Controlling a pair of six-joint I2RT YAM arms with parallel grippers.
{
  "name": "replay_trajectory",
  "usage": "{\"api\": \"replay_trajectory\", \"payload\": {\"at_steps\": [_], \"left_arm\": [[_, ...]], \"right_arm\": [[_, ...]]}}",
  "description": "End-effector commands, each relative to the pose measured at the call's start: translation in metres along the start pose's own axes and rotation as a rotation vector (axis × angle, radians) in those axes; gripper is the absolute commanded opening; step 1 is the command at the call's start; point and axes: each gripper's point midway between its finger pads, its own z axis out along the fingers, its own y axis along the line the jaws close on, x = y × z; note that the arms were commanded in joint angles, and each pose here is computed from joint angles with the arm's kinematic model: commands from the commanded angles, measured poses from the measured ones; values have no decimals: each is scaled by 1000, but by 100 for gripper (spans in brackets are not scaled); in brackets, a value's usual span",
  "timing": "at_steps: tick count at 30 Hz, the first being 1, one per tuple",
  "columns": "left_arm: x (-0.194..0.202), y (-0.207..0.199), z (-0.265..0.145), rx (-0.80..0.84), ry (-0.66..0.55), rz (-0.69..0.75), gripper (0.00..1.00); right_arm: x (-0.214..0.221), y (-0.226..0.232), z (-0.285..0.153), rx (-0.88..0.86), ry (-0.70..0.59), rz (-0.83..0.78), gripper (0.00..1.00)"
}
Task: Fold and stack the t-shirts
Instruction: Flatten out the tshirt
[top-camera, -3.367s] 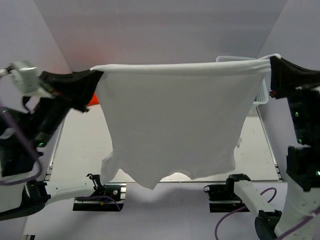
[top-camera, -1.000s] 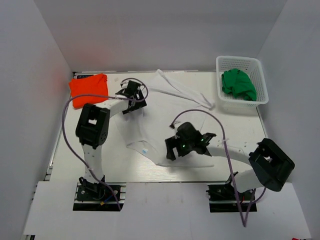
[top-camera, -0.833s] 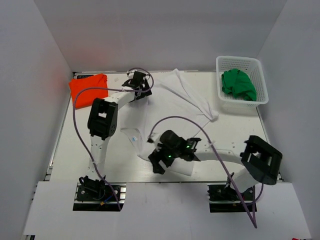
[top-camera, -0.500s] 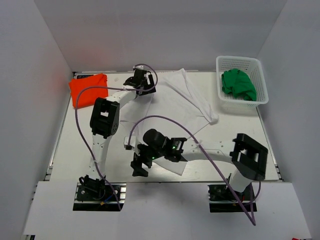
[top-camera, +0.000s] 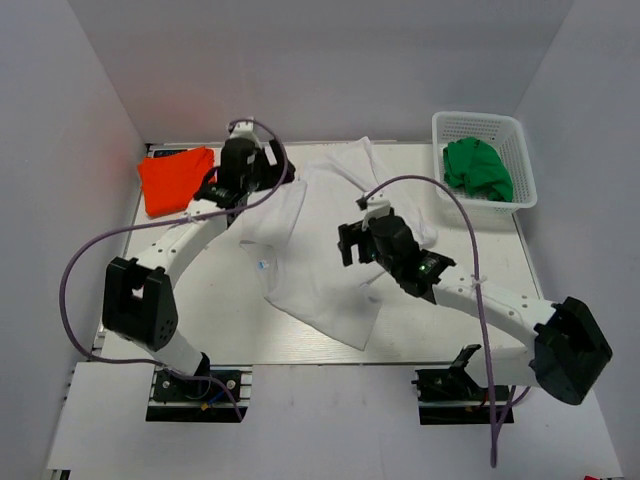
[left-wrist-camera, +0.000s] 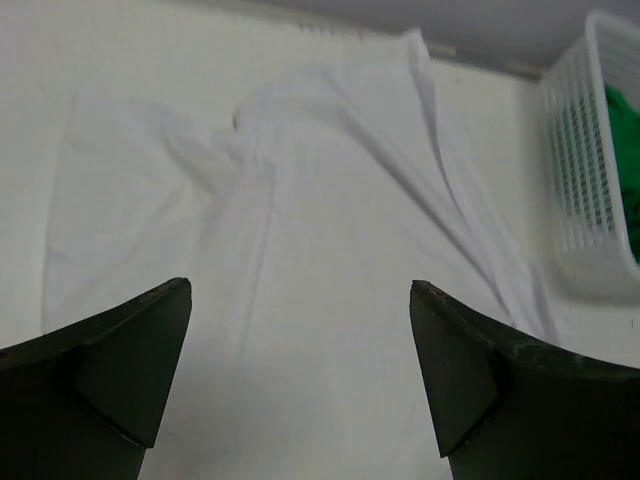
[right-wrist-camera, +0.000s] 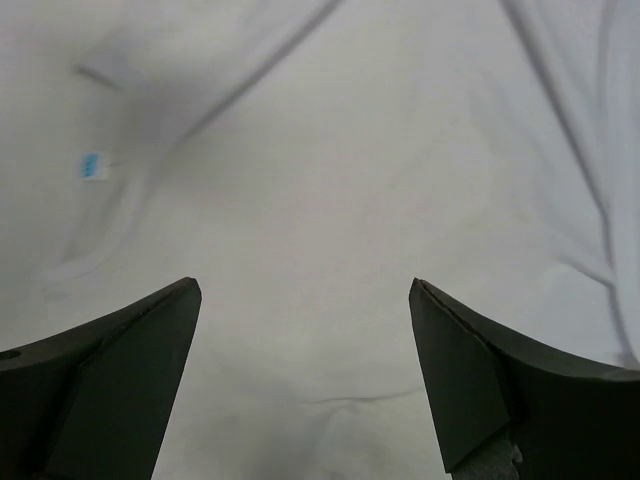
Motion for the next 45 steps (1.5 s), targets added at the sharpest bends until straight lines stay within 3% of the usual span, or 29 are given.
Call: {"api": "replay_trajectory", "payload": {"at_steps": [1,6,7,8,9,14,18,20,25,29,33,37,41,43,45], "left_arm": [[103,5,-18,84,222,-77,100],[163,-11,-42,199,336,-174,100],[183,-11,-48,220,376,-180,100],[186,-12,-49,230,382,-190,100],[190,-15,-51,226,393,-183,100],[229,29,-46,14,461,-155,100],[238,61,-44,-122,471,-143,100],[235,85,-37,-255,441,-141,100],[222,115,-24,-383,403,-123,100],[204,133,-4,-413,378,-162,100],[190,141,10,-401,389,-170,100],[173,137,7,-351,387,-154,100],[135,104,-13,-263,298,-147,100],[124,79,-24,-138,260,-160,100],[126,70,-31,-75,251,-167,100]], "right_arm": [[15,-63,15,233,59,101,90],[23,-105,55,292,190,177,90],[43,-126,69,344,269,194,90],[32,-121,79,298,270,225,90],[48,-127,85,310,329,240,90],[79,-152,102,349,416,322,90],[114,-155,97,348,495,391,90],[140,-146,87,332,559,421,90],[149,-102,53,185,598,500,90],[180,-67,12,136,651,522,90],[195,-3,-21,-24,704,430,90],[164,12,-24,-45,619,311,90],[115,-12,-14,62,471,204,90],[93,-16,-12,79,419,186,90],[94,-29,-13,153,432,168,90]]}}
